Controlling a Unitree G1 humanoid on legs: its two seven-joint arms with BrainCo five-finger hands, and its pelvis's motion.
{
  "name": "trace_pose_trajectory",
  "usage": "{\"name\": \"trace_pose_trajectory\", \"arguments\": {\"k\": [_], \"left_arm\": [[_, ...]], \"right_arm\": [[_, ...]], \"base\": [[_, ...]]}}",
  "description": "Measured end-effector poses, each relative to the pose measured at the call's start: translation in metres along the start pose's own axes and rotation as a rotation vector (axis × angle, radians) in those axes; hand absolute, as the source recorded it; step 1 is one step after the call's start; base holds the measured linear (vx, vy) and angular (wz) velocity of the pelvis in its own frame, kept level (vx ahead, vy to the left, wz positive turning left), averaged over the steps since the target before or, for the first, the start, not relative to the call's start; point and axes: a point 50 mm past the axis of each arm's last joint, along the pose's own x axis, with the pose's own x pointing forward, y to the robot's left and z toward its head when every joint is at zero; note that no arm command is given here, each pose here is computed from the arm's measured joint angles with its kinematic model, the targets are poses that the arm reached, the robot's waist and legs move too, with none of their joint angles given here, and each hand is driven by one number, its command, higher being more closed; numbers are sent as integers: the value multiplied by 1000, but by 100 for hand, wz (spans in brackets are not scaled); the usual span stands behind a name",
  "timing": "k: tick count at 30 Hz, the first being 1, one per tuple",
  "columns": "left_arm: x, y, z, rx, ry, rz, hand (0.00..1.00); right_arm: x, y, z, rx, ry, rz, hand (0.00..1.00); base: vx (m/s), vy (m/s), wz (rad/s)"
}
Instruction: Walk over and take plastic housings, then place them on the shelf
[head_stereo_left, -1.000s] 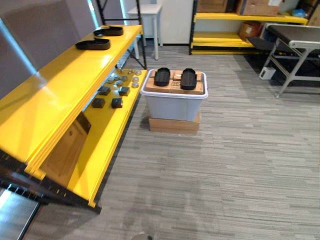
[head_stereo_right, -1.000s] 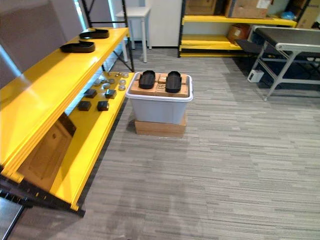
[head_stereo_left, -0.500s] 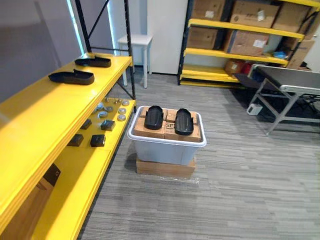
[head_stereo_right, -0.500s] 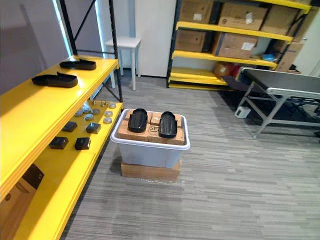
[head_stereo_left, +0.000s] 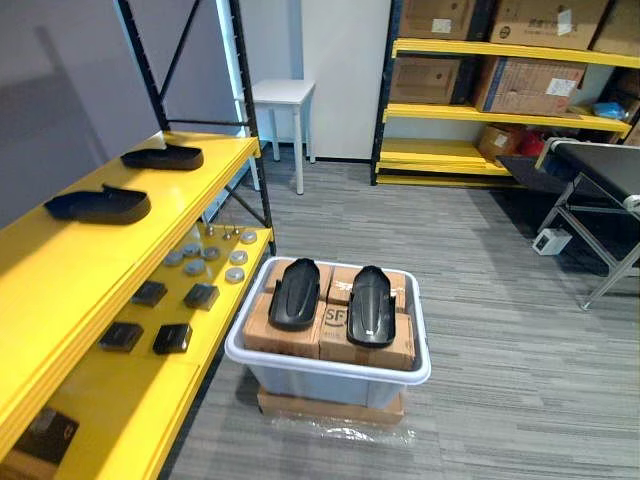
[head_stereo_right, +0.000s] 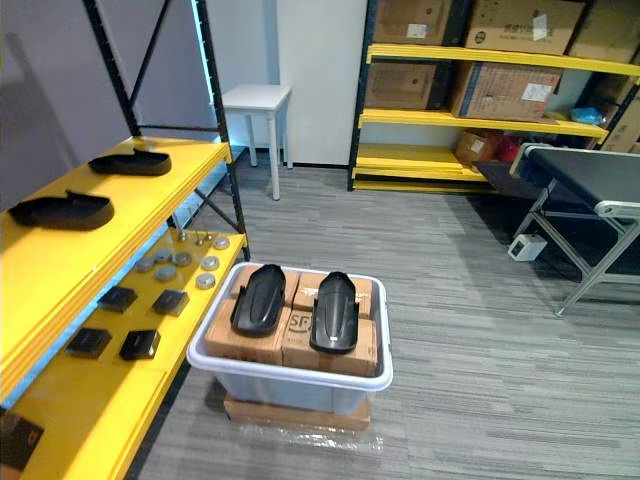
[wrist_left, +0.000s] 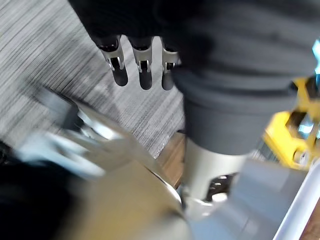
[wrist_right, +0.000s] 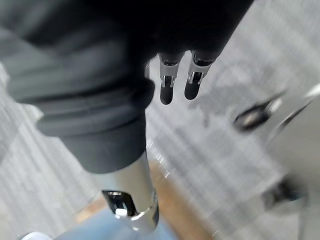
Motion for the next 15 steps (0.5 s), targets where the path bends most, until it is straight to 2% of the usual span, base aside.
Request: {"name": "trace_pose_trajectory", "arguments": {"k": [4, 8, 11, 13, 15], "left_arm": [[1, 6, 4, 51, 3, 4, 0], [2, 13, 13, 115, -12, 10, 0], [5, 14, 35, 147, -76, 20, 0], [6, 14, 47, 126, -130, 32, 0], [4, 9, 37, 104, -117, 26, 0]], "right_arm": [[0, 1, -2, -77, 13, 6, 0], [1, 20, 4, -168, -14, 67, 0], [-4, 44, 29, -329, -166, 146, 0], [-21, 61, 61, -401, -371, 185, 0], [-36, 63, 82, -433, -515, 173, 0]], "base": [[446, 126, 7], [318, 39, -8], [181, -92, 10], [216, -235, 30], [240, -205, 2]]}}
